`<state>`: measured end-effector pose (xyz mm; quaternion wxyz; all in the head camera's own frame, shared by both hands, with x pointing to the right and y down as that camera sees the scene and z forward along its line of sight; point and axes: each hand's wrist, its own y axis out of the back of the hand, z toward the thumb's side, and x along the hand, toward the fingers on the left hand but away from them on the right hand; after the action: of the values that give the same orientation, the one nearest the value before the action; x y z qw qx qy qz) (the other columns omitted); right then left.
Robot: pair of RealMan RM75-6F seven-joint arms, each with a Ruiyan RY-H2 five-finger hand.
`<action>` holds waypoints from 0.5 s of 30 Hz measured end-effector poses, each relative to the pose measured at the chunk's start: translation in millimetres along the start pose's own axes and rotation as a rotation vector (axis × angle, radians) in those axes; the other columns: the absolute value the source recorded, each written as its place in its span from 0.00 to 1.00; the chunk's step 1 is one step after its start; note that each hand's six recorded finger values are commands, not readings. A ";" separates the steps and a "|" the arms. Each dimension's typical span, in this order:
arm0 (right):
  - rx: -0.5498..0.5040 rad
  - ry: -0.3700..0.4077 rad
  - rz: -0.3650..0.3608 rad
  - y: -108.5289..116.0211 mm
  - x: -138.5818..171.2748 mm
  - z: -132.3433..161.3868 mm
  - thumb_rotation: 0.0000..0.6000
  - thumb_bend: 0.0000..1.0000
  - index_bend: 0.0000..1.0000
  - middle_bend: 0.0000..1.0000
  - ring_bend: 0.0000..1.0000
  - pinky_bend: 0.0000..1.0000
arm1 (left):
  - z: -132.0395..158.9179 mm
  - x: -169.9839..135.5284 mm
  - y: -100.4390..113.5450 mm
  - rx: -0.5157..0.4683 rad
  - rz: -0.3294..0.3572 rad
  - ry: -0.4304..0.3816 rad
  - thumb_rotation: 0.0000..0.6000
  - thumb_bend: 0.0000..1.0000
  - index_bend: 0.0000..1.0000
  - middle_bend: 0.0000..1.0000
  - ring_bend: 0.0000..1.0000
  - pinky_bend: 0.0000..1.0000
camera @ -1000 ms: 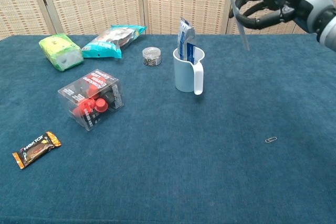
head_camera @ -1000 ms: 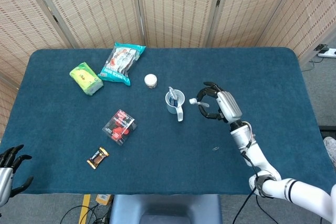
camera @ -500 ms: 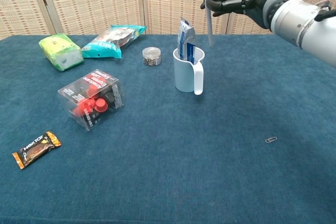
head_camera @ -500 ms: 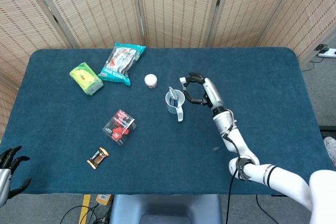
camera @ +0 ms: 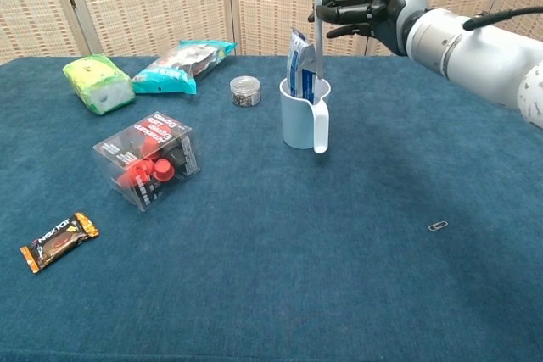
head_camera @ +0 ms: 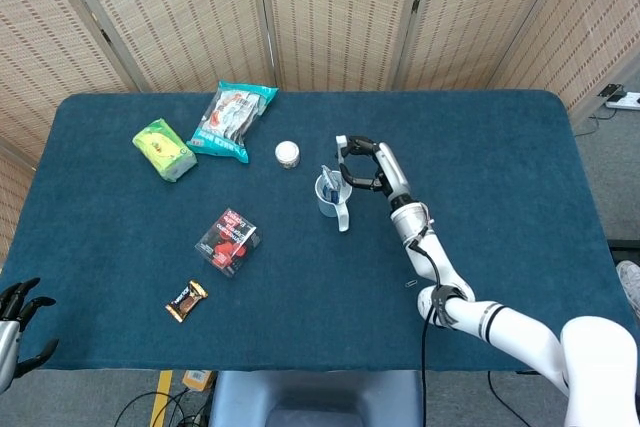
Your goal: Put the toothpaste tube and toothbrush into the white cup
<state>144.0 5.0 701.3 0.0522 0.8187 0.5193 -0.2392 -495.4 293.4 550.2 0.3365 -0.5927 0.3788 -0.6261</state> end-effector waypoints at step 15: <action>0.016 -0.045 0.029 -10.4 -10.0 -22.0 1.00 0.39 0.55 0.35 0.15 0.18 | -4.8 -0.6 -1.3 0.010 -0.008 0.016 1.00 0.31 0.35 0.14 0.12 0.19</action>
<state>138.9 8.8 726.8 0.0610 0.8211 0.5041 -0.2608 -500.1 294.9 551.0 0.3341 -0.5872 0.3761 -0.6342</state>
